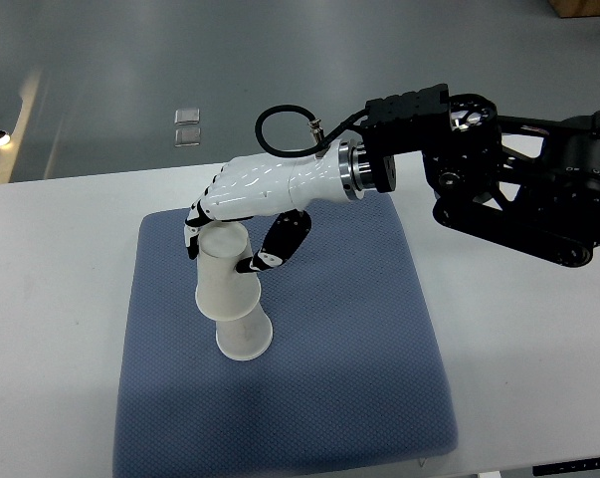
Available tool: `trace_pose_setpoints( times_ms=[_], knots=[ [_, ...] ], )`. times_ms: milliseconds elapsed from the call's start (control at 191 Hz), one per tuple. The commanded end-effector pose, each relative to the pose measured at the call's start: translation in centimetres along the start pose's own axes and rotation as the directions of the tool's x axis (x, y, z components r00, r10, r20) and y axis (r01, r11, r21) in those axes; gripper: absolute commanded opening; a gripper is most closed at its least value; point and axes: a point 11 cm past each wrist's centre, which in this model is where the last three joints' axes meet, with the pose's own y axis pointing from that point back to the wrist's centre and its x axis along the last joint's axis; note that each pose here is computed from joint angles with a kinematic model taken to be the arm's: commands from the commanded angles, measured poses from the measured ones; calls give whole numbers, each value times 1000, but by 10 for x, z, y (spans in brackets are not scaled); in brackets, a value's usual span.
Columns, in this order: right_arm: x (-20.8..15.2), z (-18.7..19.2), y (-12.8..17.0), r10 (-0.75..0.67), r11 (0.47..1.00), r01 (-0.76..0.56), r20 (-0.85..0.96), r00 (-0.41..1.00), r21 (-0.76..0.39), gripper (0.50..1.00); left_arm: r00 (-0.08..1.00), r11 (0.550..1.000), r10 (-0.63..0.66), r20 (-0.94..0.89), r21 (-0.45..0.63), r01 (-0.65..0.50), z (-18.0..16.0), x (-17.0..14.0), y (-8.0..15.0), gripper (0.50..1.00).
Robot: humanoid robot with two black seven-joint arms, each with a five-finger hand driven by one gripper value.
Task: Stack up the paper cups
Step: 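Lower the held cup onto the upside-down cup on the pad, then open the right hand and release the stacked cup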
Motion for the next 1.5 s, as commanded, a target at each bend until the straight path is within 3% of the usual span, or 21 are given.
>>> trace_pose_setpoints(
  times_ms=[0,997,1086,1144,1243,1343,1401,1495],
  knots=[
    [0,0,0,-1,1000,1,-3,1000,0,500,1000,1000,0,0,-1,0,0,0,0,1000],
    [-24,-3,-11,-45,999,45,-28,999,0,509,1000,1000,0,0,-1,0,0,0,0,1000],
    [-28,-2,-12,-48,999,48,-21,999,-2,543,1000,1000,0,2,-1,0,0,0,0,1000],
    [-28,-3,-15,-40,999,40,-31,999,2,592,1000,1000,0,0,1,0,0,0,0,1000],
    [-30,-3,-16,-15,1000,15,-26,1000,5,748,1000,1000,1,0,1,-1,0,1,0,1000],
    [-32,-4,-16,-15,1000,15,-20,1000,7,870,1000,1000,0,2,-1,0,0,0,0,1000],
    [-34,-3,-16,-15,1000,15,-14,1000,6,905,1000,1000,0,0,1,0,0,0,0,1000],
    [-34,-2,-16,-16,1000,16,-12,1000,5,919,1000,1000,0,0,-1,0,0,0,0,1000]
  ],
)
